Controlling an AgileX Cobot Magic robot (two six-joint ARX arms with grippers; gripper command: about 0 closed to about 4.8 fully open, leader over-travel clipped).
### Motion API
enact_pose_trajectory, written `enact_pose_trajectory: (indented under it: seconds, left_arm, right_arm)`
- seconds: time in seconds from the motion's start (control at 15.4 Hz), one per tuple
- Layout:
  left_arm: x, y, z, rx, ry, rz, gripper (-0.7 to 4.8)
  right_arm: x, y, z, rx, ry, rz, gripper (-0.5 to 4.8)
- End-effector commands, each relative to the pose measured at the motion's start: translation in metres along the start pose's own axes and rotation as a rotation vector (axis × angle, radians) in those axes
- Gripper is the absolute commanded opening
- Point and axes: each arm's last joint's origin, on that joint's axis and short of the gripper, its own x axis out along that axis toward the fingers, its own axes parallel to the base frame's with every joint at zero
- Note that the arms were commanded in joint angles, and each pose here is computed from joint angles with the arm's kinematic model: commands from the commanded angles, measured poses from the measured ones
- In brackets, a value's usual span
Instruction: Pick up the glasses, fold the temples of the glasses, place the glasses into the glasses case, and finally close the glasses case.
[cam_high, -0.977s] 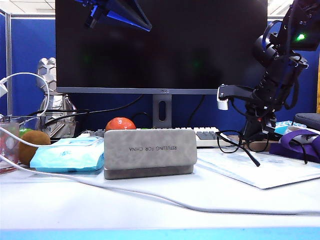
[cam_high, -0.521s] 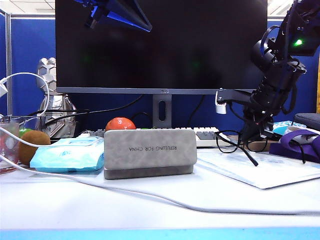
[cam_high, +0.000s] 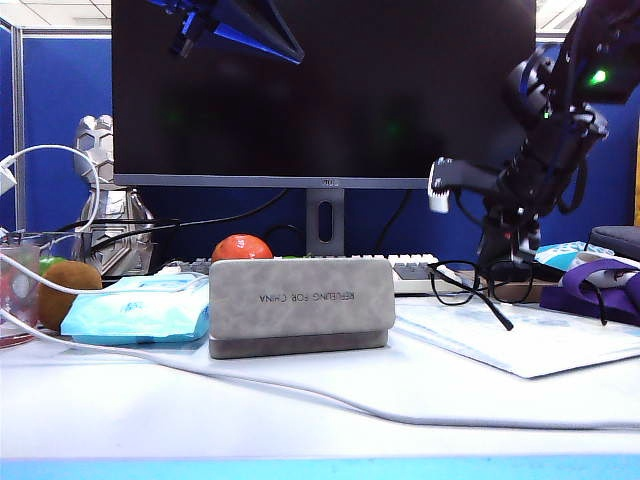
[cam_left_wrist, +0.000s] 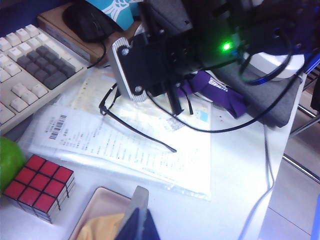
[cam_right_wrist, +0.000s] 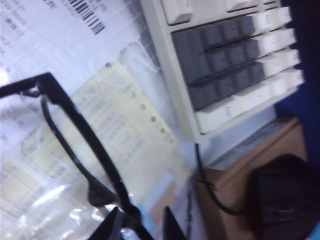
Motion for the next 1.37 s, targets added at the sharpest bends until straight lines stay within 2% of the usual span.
enact_pose_trajectory:
  seconds: [0.07, 0.46, 0.91, 1.04, 1.17, 1.3, 1.37]
  left_arm:
    - [-0.001, -0.001, 0.002, 0.010, -0.015, -0.003, -0.05]
    - [-0.001, -0.001, 0.002, 0.010, -0.015, -0.003, -0.05]
    - [-0.001, -0.001, 0.001, 0.000, -0.001, -0.005, -0.05]
    - [0.001, 0.001, -0.004, -0.026, 0.043, 0.024, -0.05]
    - [0.010, 0.008, -0.010, -0.045, 0.081, 0.076, -0.05]
    - [0.029, 0.018, -0.021, -0.118, 0.135, 0.076, -0.05]
    - [0.034, 0.021, -0.025, -0.139, 0.157, 0.075, -0.05]
  right_arm:
    - [0.008, 0.001, -0.007, 0.010, 0.007, 0.008, 1.16]
    - [0.014, 0.001, -0.011, 0.014, 0.005, -0.005, 1.05]
    - [-0.007, -0.013, -0.002, 0.065, -0.034, -0.087, 1.08]
    - [-0.009, -0.012, 0.003, 0.151, -0.063, -0.073, 1.06]
    - [-0.013, -0.013, 0.011, 0.179, -0.078, -0.086, 0.94]
    - [-0.032, -0.015, 0.030, 0.318, -0.125, -0.090, 0.94]
    - [-0.039, -0.014, 0.038, 0.342, -0.143, -0.088, 0.94]
